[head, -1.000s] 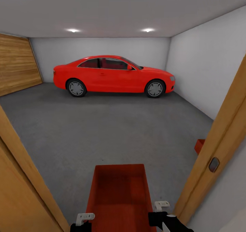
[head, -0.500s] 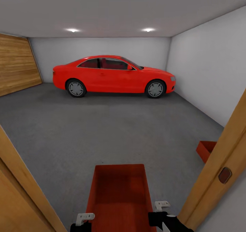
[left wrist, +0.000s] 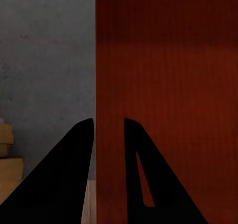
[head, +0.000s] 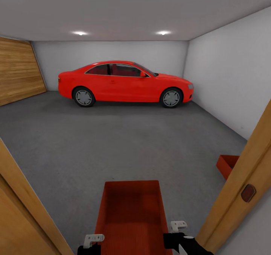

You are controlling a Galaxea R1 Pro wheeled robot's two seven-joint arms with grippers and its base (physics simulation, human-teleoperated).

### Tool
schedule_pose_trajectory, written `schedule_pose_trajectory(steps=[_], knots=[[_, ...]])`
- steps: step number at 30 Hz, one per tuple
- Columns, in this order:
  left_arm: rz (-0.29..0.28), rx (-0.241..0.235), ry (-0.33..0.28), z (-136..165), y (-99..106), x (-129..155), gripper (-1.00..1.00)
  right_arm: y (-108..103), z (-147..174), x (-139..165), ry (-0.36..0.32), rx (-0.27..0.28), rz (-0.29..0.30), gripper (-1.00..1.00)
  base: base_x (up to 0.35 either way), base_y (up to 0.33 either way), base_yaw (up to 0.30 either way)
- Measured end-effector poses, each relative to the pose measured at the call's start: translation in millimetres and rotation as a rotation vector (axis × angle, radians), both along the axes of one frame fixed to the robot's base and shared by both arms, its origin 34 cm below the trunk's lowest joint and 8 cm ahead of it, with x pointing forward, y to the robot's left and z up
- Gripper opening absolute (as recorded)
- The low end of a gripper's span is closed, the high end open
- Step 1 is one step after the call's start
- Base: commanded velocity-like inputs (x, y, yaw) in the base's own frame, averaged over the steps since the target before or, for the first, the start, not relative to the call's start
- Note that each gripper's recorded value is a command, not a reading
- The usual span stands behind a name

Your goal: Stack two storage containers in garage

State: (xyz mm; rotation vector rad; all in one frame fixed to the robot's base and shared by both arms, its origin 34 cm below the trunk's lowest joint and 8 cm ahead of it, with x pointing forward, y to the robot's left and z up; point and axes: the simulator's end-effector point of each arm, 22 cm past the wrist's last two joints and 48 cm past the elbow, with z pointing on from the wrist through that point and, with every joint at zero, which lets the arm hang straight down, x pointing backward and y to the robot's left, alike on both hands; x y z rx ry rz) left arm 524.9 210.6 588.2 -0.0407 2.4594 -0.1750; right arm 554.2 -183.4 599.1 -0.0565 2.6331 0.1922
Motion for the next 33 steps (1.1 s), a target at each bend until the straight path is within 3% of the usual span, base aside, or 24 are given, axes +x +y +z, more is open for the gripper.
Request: schedule_pose_trajectory(steps=[33], knots=[[0.0, 0.0, 0.0, 0.1, -0.3, 0.2, -1.0, -0.3, 0.0, 0.0, 0.0, 0.0, 0.0, -1.0, 0.001, 0.017, 0.0]])
